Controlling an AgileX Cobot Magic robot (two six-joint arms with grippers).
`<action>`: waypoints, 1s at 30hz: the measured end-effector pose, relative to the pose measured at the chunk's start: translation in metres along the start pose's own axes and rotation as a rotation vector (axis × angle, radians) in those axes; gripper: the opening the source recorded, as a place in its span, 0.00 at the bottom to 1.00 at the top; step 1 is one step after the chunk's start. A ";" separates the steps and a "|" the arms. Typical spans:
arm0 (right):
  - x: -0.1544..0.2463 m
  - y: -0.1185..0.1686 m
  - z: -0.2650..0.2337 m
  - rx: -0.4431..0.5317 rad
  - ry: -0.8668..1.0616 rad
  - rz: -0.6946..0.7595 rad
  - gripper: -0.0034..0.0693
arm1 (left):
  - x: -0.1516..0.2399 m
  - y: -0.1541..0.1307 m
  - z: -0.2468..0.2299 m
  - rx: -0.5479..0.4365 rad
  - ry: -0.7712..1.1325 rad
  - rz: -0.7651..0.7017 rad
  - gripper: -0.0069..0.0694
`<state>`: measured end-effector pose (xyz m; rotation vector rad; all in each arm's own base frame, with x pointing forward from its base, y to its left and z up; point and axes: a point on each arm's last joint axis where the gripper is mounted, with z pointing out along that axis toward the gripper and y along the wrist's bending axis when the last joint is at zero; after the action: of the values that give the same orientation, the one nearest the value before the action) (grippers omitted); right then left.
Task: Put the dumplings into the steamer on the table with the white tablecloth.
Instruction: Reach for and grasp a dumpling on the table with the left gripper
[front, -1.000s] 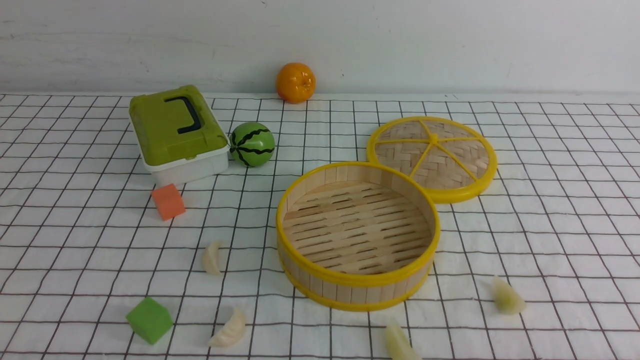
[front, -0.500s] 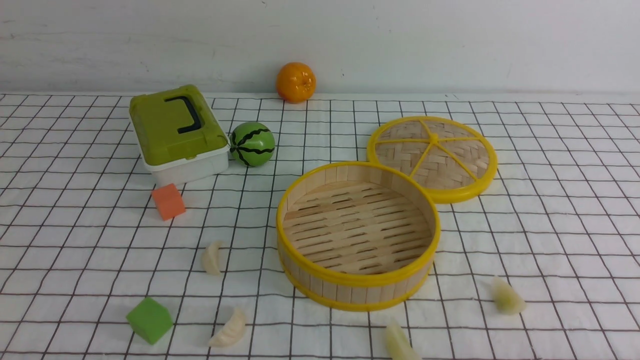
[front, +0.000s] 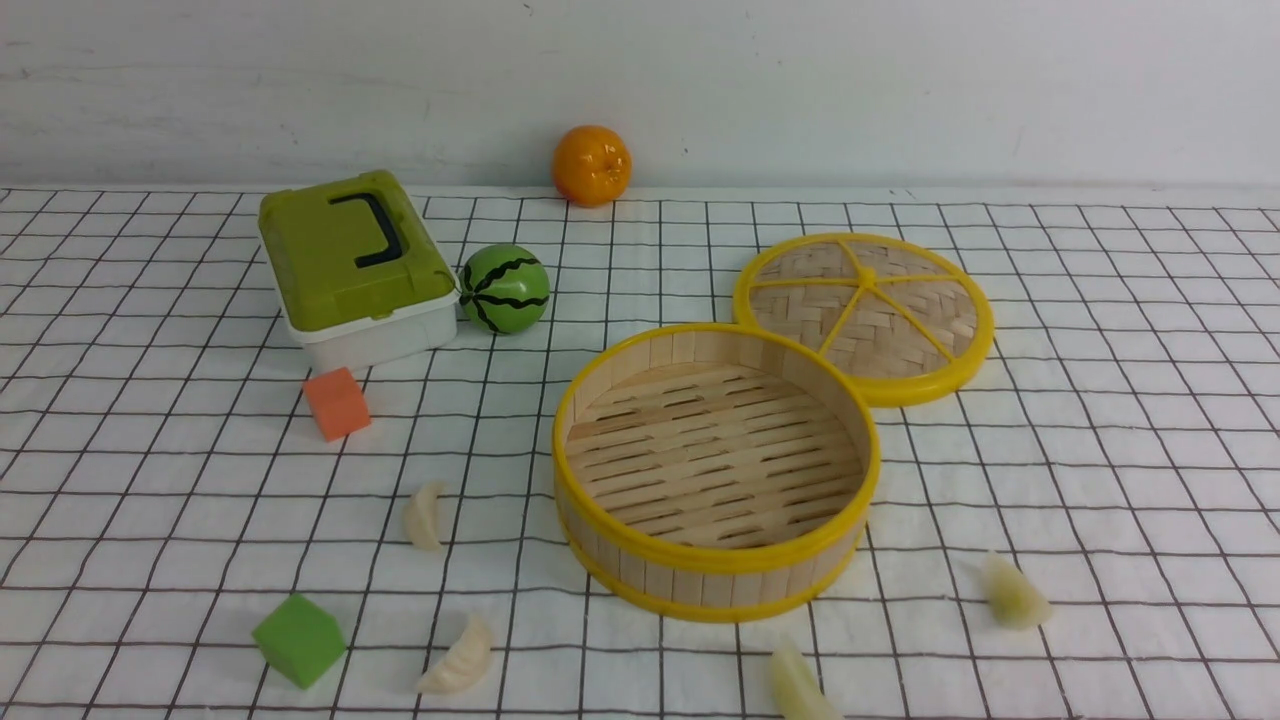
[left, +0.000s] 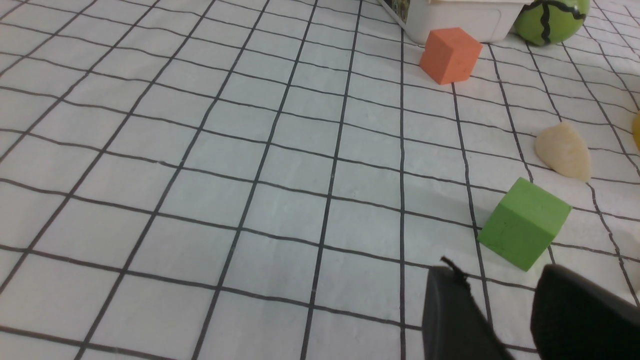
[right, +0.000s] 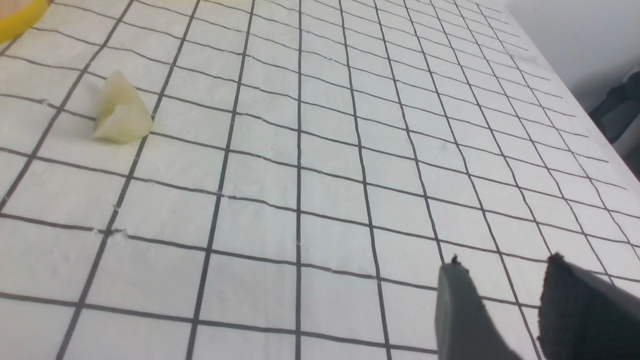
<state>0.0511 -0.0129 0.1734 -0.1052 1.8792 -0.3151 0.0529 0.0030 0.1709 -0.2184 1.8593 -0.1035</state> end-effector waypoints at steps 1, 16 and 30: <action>0.000 0.000 0.000 0.000 0.000 0.000 0.38 | 0.000 0.000 0.000 0.000 0.000 0.000 0.40; 0.000 0.000 0.000 0.001 0.000 -0.005 0.38 | 0.000 0.000 0.000 0.000 0.000 0.000 0.40; 0.000 0.000 0.000 0.001 0.000 0.021 0.38 | 0.000 0.000 0.000 0.000 0.000 0.000 0.40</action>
<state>0.0511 -0.0131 0.1734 -0.0842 1.8789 -0.3019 0.0529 0.0030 0.1709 -0.2184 1.8593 -0.1035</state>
